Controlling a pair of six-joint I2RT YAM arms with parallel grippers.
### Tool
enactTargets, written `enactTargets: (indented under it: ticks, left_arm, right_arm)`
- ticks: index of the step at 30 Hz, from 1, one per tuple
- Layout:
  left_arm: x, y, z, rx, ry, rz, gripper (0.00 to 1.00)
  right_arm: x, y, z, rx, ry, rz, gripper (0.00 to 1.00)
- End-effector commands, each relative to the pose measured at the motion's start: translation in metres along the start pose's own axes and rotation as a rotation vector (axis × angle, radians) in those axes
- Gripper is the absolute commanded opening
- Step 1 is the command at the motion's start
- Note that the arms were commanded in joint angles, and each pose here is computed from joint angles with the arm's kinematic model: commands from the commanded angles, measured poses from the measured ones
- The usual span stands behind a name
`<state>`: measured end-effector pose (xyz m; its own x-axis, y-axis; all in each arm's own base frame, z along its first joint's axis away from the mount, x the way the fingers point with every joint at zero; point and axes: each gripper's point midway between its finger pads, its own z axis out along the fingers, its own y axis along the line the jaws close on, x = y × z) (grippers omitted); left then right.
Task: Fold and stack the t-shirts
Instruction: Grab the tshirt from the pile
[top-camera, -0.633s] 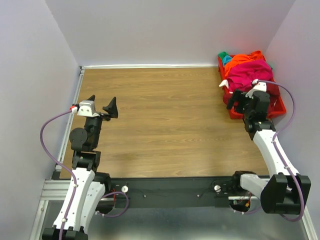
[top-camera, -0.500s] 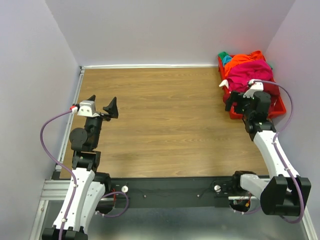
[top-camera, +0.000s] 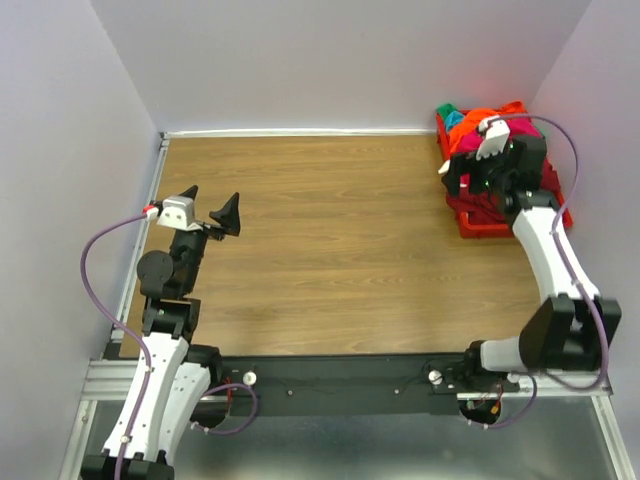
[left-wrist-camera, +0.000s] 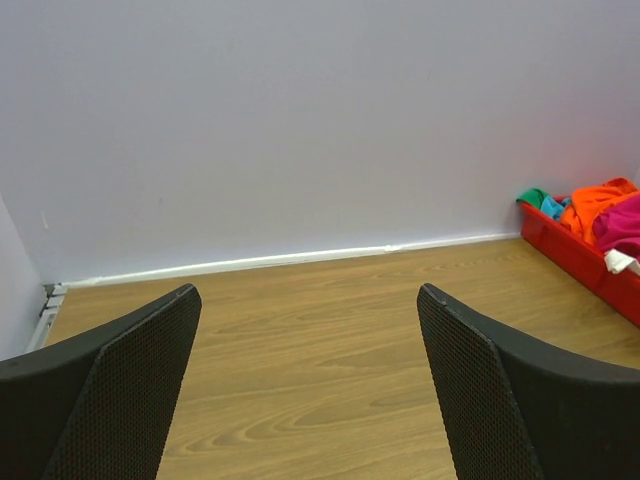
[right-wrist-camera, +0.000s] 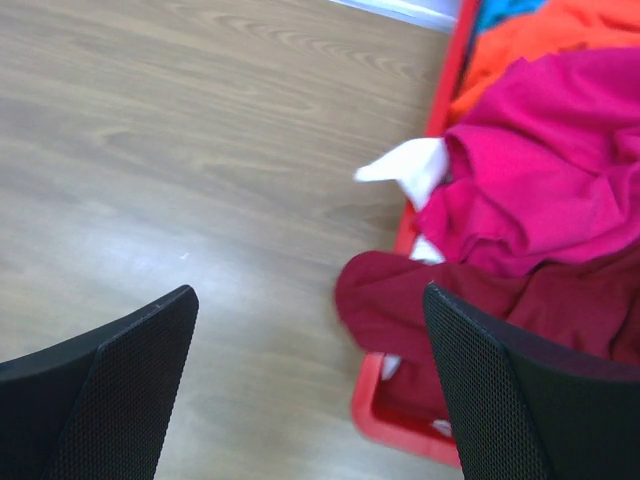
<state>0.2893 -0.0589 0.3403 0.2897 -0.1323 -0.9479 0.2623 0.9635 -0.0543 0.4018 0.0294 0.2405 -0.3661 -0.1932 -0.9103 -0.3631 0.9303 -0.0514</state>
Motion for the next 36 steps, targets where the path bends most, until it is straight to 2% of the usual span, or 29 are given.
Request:
enactTargets:
  ticks: [1, 5, 8, 11, 16, 19, 22, 23, 25, 27, 30, 36]
  left_arm:
    - [-0.003, -0.006, 0.001, 0.029, 0.013, 0.011, 0.96]
    - [-0.007, -0.008, -0.001, 0.031, 0.002, 0.012, 0.96]
    - [-0.009, -0.009, -0.001, 0.035, -0.004, 0.014, 0.96]
    - [-0.01, -0.011, -0.002, 0.039, -0.007, 0.014, 0.96]
    - [-0.011, -0.013, -0.002, 0.048, -0.011, 0.012, 0.96]
    - [-0.009, -0.014, -0.001, 0.052, -0.006, 0.012, 0.96]
    - [-0.01, -0.014, -0.002, 0.053, -0.009, 0.014, 0.96]
    - [-0.01, -0.015, -0.001, 0.054, -0.008, 0.014, 0.96]
    - [-0.009, -0.015, -0.001, 0.054, -0.005, 0.013, 0.96]
    - [-0.008, -0.015, -0.001, 0.054, -0.003, 0.014, 0.95]
    - [-0.007, -0.016, 0.0, 0.058, 0.0, 0.01, 0.95]
    - [-0.008, -0.018, -0.001, 0.069, -0.002, 0.01, 0.95]
  right_arm:
    - [0.009, -0.047, 0.032, 0.144, 0.105, 0.156, 1.0]
    - [0.013, -0.1, 0.053, 0.333, 0.162, 0.2, 1.0]
    - [0.025, -0.125, 0.073, 0.396, 0.215, 0.192, 0.98]
    - [0.028, -0.147, 0.079, 0.436, 0.241, 0.184, 0.91]
    - [0.061, -0.155, 0.106, 0.399, 0.365, 0.163, 0.75]
    - [0.075, -0.158, 0.116, 0.393, 0.411, 0.166, 0.68]
    - [0.087, -0.16, 0.126, 0.386, 0.436, 0.171, 0.57]
    - [0.09, -0.159, 0.127, 0.382, 0.446, 0.172, 0.41]
    - [0.088, -0.16, 0.126, 0.384, 0.445, 0.172, 0.2]
    - [0.082, -0.159, 0.121, 0.383, 0.434, 0.157, 0.06]
    - [0.058, -0.157, 0.105, 0.388, 0.383, 0.14, 0.01]
    - [-0.007, -0.149, 0.068, 0.388, 0.237, 0.109, 0.01]
